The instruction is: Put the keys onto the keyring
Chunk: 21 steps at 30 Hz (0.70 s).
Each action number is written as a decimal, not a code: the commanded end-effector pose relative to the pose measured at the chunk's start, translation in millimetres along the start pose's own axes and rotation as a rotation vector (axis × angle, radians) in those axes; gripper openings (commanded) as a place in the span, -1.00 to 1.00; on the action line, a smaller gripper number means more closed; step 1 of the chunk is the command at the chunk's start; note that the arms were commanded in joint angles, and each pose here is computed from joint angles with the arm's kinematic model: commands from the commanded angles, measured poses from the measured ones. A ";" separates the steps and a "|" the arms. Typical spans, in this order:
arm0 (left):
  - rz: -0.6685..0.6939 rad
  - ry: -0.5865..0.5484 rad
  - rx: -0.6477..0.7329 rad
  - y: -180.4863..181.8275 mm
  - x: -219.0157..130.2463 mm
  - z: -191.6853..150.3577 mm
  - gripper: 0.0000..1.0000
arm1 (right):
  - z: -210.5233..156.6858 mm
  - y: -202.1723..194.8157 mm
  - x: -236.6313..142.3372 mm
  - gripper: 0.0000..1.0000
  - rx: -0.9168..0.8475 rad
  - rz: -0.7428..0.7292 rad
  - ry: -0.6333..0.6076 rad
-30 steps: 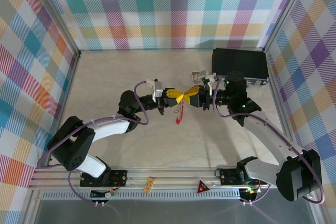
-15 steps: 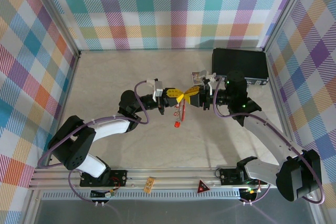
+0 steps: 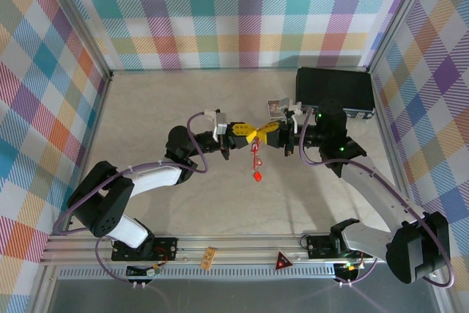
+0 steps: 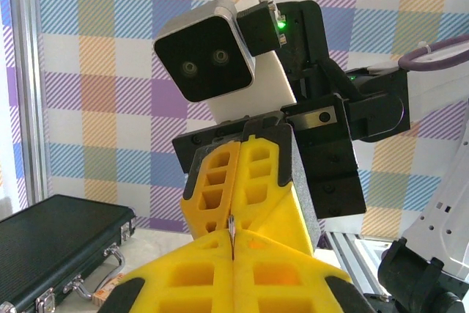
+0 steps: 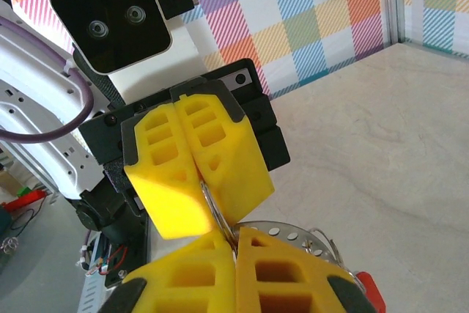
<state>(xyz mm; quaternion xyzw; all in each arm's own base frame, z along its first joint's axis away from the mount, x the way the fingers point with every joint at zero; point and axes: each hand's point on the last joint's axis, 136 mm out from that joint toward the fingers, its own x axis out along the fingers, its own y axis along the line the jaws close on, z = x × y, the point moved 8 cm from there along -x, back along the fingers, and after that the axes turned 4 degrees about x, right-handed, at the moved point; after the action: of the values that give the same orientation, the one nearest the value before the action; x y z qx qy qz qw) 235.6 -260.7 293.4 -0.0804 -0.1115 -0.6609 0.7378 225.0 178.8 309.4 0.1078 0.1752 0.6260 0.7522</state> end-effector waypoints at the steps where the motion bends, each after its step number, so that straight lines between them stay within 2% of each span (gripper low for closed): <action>1: -0.056 -0.032 0.031 -5.1 5.0 10.7 -1.00 | 7.9 5.5 -1.8 -1.00 -0.044 0.016 -0.003; 4: -0.049 -0.031 0.030 -4.0 3.0 10.3 -0.94 | 8.9 5.4 -2.7 -1.00 -0.037 -0.006 0.013; 7: -0.026 -0.029 0.029 -0.9 -2.0 9.7 -0.52 | 9.3 4.0 -3.8 -1.00 -0.020 -0.041 0.036; 10: 0.016 -0.030 0.035 4.8 -10.4 10.9 -0.33 | 8.2 1.5 -4.1 -1.00 -0.010 -0.081 0.074; 16: 0.068 -0.023 0.054 12.2 -30.5 14.2 -0.33 | 1.0 -5.9 0.8 -1.00 -0.010 -0.169 0.213; 21: 0.059 0.009 0.056 15.0 -43.2 13.5 -0.40 | -6.8 -7.3 8.1 -1.00 -0.045 -0.241 0.360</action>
<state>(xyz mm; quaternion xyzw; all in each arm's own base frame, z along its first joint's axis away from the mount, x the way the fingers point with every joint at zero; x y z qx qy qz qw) 253.1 -222.0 288.4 -0.0730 -0.1077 -0.6226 0.7716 234.7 185.3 304.2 0.0112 0.2759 0.5575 0.7829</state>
